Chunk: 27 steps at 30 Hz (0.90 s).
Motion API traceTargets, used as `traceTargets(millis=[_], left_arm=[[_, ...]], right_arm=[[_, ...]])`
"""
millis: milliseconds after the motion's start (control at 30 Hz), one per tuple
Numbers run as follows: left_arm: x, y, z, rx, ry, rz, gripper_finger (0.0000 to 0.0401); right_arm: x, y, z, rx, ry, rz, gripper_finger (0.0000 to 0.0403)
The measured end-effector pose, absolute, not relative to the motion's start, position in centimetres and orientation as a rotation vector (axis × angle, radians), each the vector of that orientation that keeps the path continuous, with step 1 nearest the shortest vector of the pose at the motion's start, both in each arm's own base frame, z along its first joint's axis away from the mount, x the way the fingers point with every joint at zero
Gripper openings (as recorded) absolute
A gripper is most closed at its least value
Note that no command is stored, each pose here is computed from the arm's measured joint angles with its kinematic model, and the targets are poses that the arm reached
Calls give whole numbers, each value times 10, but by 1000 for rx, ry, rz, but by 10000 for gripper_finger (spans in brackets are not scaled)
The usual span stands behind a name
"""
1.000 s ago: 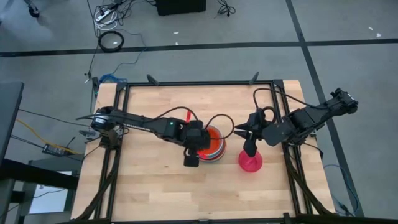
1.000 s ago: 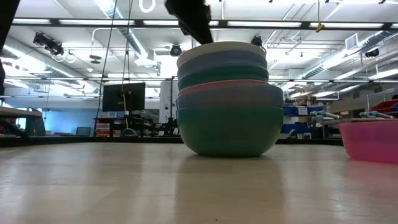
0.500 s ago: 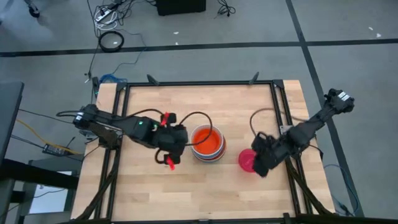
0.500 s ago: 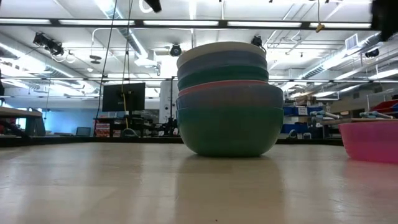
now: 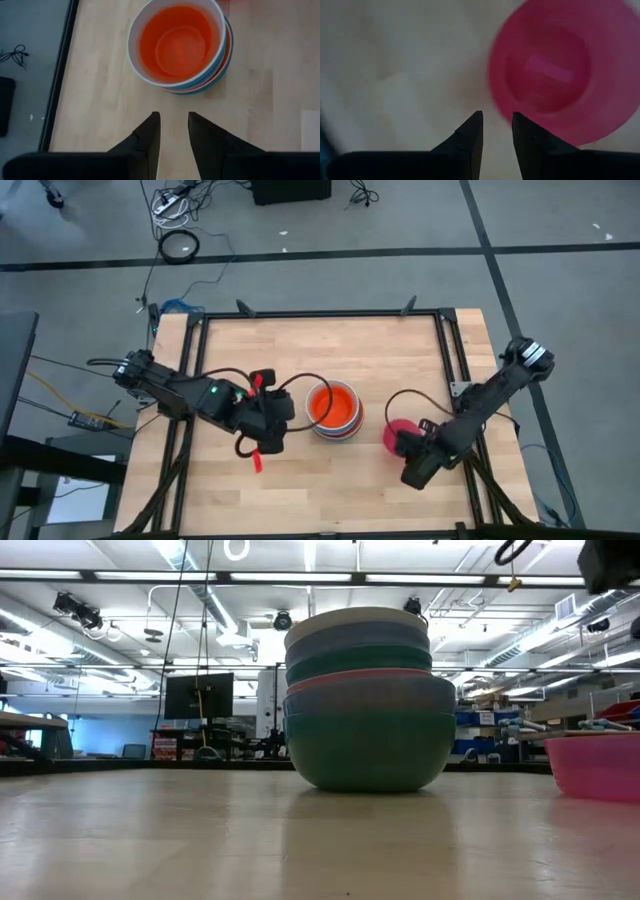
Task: Nest bowls inside each other
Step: Stack the red bowl on top of the orange bowl
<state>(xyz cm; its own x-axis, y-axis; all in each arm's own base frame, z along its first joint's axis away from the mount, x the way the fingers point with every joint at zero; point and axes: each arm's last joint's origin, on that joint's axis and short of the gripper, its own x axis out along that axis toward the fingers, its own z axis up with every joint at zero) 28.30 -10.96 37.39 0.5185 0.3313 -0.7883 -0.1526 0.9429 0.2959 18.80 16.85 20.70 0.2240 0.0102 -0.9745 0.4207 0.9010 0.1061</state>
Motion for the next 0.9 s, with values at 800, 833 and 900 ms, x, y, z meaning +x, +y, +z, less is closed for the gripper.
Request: traceTargets(millis=[800, 833, 900], left_arm=[[270, -121, 372, 216, 987, 367, 108], [270, -121, 372, 217, 987, 367, 108], [270, -121, 372, 214, 986, 368, 108]], right_arm=[[196, 165, 178, 175, 1411, -385, 91], [196, 164, 178, 177, 1413, -386, 91], [198, 163, 178, 175, 1415, -385, 90]])
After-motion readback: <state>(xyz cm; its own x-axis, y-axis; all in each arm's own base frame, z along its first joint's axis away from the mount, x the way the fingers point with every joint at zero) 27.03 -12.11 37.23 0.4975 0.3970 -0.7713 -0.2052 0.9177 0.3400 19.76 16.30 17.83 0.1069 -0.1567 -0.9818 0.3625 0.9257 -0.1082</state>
